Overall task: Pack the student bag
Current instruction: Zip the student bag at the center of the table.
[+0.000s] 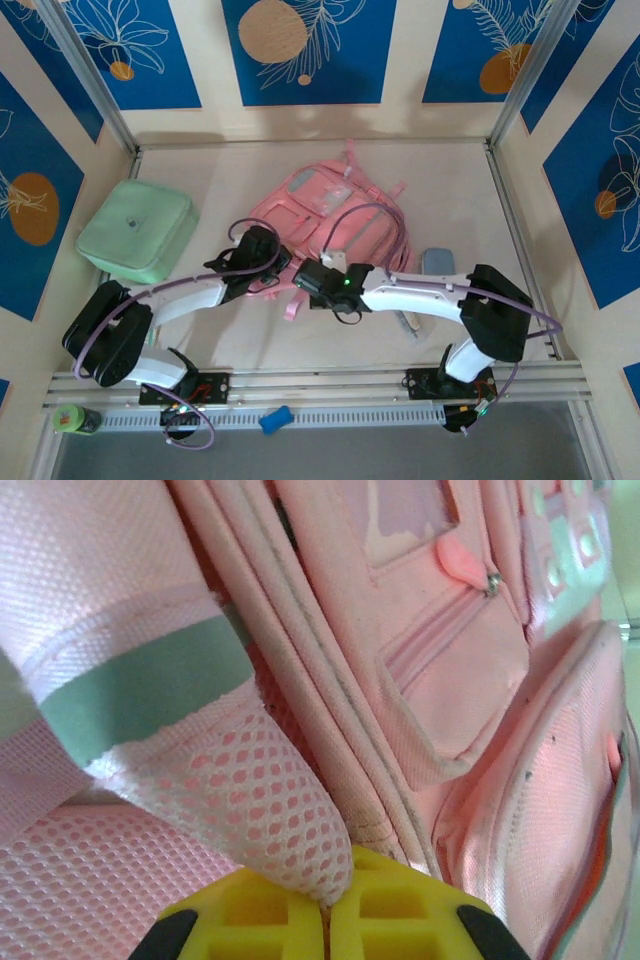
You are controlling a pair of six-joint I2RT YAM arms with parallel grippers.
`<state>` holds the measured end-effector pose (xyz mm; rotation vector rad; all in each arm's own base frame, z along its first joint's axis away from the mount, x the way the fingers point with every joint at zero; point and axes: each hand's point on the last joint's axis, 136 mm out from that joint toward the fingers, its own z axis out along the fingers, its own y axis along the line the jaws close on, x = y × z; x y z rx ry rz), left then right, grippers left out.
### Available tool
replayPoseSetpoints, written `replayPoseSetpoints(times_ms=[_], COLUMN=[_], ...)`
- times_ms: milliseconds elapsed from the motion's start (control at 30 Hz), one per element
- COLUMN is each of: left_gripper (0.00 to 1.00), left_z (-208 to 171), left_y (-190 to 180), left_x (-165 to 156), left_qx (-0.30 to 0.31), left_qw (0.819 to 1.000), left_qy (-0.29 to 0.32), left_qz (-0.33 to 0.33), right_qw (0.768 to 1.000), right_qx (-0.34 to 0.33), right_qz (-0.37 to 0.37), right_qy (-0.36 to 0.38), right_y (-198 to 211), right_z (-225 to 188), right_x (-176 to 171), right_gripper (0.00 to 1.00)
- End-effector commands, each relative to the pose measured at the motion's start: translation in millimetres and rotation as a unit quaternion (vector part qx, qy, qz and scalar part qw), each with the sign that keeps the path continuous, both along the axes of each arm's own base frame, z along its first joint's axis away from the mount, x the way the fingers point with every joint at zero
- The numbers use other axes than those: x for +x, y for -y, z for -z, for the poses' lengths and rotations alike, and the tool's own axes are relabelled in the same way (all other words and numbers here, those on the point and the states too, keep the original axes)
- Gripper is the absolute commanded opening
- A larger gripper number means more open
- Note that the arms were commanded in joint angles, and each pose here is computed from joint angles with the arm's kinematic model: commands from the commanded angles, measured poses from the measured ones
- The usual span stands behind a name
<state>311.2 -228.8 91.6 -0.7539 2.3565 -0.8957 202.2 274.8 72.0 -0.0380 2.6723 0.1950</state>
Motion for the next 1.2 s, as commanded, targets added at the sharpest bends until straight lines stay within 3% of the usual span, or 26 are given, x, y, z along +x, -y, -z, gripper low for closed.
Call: replayPoseSetpoints(times_ms=[0, 167, 300, 500, 600, 667, 833, 1000, 1167], left_gripper=[0.00, 0.00, 0.00, 0.00, 0.00, 0.00, 0.00, 0.00, 0.00], left_z=[-23.8, -24.6, -23.7, -15.6, -13.7, -14.3, -17.0, -21.3, -24.8], left_y=[-9.0, -21.4, -14.2, -6.0, -4.6, -4.3, -3.9, -4.0, -10.6], left_x=[33.2, 50.7, 55.1, 54.4, 52.8, 51.4, 50.1, 49.4, 49.3], left_qx=[-0.012, -0.002, -0.002, -0.013, -0.018, -0.017, -0.018, -0.017, 0.004], left_qw=[0.999, 0.999, 0.999, 0.999, 0.999, 0.999, 0.999, 0.999, 0.999], left_qy=[0.048, 0.048, 0.046, 0.036, 0.033, 0.035, 0.037, 0.041, 0.048], left_qz=[-0.019, -0.019, -0.003, 0.012, 0.014, 0.015, 0.017, 0.017, 0.015], right_qw=[0.998, 0.998, 0.998, 0.997, 0.996, 0.995, 0.994, 0.994, 0.996], right_qx=[-0.034, -0.026, 0.005, -0.009, -0.007, -0.004, -0.013, -0.025, -0.057], right_qz=[0.033, 0.028, -0.053, -0.069, -0.083, -0.101, -0.103, -0.104, -0.057], right_qy=[-0.046, -0.049, -0.034, -0.034, -0.031, -0.024, -0.026, -0.029, -0.032], right_y=[41.8, 59.4, 27.0, 14.8, 8.0, 2.2, 0.9, -1.5, 21.1], right_z=[6.0, -3.4, -9.7, -6.7, -4.5, -4.1, -0.6, -0.5, -8.2], right_x=[-22.1, -19.8, -7.3, 11.7, 16.5, 19.2, 27.2, 31.4, 30.9], right_gripper=[0.00, 0.00, 0.00, 0.00, 0.08, 0.19, 0.22, 0.20, 0.08])
